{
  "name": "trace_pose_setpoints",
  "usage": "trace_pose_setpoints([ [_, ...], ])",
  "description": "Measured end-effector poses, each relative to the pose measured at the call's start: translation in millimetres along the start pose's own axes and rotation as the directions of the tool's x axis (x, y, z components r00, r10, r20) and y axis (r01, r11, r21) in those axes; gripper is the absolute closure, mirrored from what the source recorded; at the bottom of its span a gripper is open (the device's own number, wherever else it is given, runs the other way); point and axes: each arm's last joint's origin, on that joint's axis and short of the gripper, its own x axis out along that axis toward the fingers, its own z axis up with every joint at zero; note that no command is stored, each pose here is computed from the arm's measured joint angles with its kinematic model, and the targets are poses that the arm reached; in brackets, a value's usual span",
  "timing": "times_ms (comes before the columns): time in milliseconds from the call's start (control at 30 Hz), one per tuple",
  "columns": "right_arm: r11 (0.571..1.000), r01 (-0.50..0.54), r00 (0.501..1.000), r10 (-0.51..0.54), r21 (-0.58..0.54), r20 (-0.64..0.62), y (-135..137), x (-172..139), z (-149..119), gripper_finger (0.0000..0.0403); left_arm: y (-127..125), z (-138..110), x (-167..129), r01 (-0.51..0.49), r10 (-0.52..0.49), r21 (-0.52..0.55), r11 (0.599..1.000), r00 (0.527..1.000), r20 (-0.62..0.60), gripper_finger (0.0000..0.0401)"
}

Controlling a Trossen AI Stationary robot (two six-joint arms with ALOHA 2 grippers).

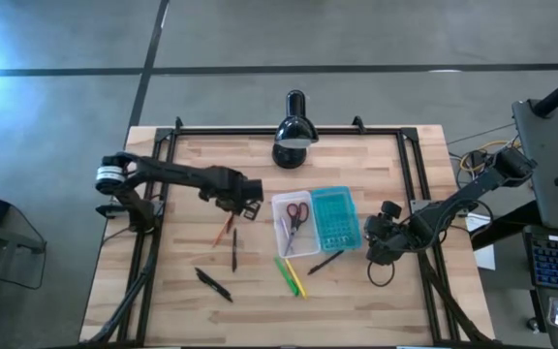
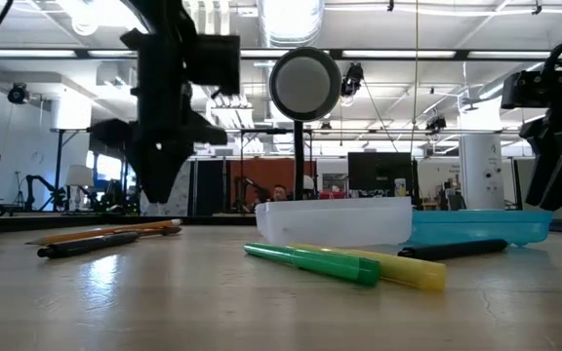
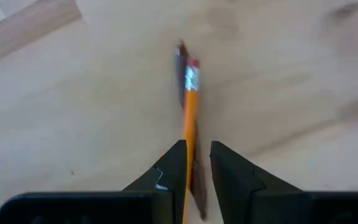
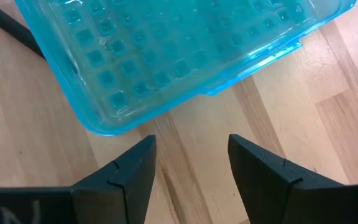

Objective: Pick & place school supplies into a supply box
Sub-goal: Put the orange pencil into the supply box

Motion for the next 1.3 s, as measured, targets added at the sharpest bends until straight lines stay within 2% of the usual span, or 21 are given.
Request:
trace_pose_setpoints([
  [167, 1.000, 0.000, 1.000, 0.000, 0.014, -0.001, 0, 0, 0, 0.0211, -6, 9, 5, 0.023, -0.024, 0.069, 0.997, 1.000, 0.001, 0.0335],
  [400, 0.999, -0.008, 1.000, 0.008, 0.034, -0.010, 0, 0, 0, 0.0211, -9, 11, 11, 0.003, -0.002, 0.086, 0.996, 1.000, -0.002, 0.0277],
  [500, 0.999, -0.008, 1.000, 0.008, 0.034, -0.011, 0, 0, 0, 0.0211, -8, 11, 16, -0.018, 0.019, 0.086, 0.996, 1.000, -0.006, 0.0266],
  [933, 0.999, -0.010, 1.000, 0.010, 0.030, -0.013, 0, 0, 0, 0.0211, -13, 13, 39, -0.072, 0.074, 0.143, 0.987, 0.997, -0.004, 0.0266],
  [1300, 0.999, -0.012, 1.000, 0.012, 0.031, -0.016, 0, 0, 0, 0.0211, -14, 14, 40, -0.071, 0.072, 0.141, 0.988, 0.997, -0.003, 0.0272],
])
